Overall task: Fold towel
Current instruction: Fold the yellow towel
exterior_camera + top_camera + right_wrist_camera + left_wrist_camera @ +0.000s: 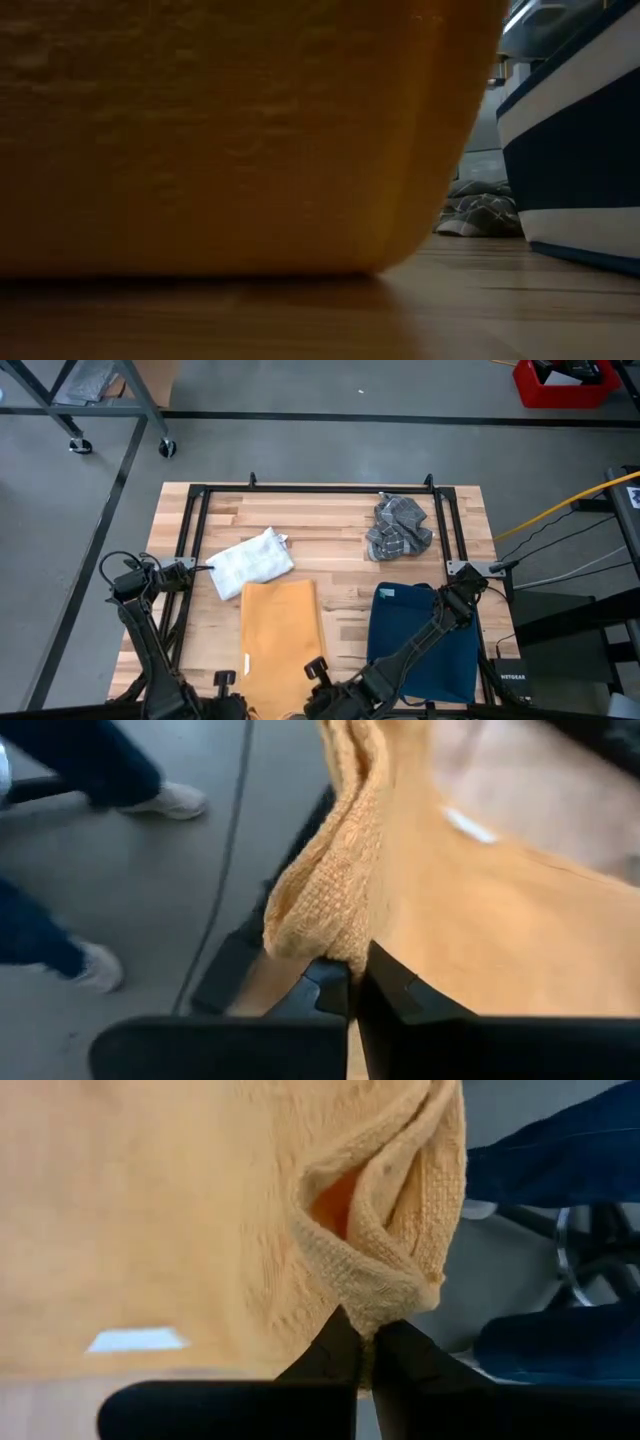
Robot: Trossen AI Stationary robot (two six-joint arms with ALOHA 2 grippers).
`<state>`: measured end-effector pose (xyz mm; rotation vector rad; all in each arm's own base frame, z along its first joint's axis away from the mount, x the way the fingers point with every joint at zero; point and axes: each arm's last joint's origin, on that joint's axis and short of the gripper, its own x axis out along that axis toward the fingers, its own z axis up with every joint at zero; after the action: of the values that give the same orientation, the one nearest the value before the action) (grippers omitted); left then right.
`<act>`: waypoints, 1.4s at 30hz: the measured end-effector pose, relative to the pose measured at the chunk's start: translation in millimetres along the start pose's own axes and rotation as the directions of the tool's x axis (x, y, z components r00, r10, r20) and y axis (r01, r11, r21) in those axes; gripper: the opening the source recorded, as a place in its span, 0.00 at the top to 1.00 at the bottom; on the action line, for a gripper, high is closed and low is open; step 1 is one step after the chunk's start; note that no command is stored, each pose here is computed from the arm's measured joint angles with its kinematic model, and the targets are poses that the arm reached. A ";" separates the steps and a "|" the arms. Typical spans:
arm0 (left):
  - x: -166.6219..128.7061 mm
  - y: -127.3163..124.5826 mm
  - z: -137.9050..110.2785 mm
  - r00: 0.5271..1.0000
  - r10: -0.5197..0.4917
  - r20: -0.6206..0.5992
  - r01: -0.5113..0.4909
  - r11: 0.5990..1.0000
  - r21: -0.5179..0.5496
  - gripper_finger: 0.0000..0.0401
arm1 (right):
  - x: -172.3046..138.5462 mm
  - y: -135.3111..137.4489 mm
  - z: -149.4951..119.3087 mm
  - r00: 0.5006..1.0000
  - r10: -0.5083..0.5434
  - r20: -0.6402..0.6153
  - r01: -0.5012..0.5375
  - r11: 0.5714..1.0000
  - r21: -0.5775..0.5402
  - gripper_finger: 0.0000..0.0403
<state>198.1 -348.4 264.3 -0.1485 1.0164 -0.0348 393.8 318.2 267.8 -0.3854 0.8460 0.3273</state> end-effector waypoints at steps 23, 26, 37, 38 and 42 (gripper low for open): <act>0.7 67.6 15.4 0.843 0.535 -0.060 -0.538 0.837 -0.097 1.00 | 16.0 -93.2 -17.6 0.919 -0.331 -0.213 0.354 0.932 0.079 0.97; 3.6 73.1 20.5 0.827 0.561 -0.033 -0.561 0.821 -0.105 1.00 | 16.0 -95.1 -20.4 0.916 -0.324 -0.239 0.348 0.935 0.068 0.97; 19.6 88.0 25.4 0.794 0.607 -0.031 -0.608 0.792 -0.062 1.00 | 14.9 -94.1 -25.0 0.910 -0.303 -0.282 0.329 0.943 0.047 0.97; 19.9 87.8 25.6 0.796 0.604 -0.030 -0.605 0.794 -0.057 1.00 | 14.8 -93.9 -25.0 0.912 -0.296 -0.283 0.322 0.946 0.049 0.97; 20.0 87.7 25.6 0.797 0.604 -0.030 -0.604 0.795 -0.053 1.00 | 14.7 -93.7 -25.7 0.912 -0.290 -0.291 0.316 0.947 0.047 0.97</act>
<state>226.9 -260.8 248.4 0.1312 1.0381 0.5867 426.0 225.8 259.6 -0.4762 1.0581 -0.0600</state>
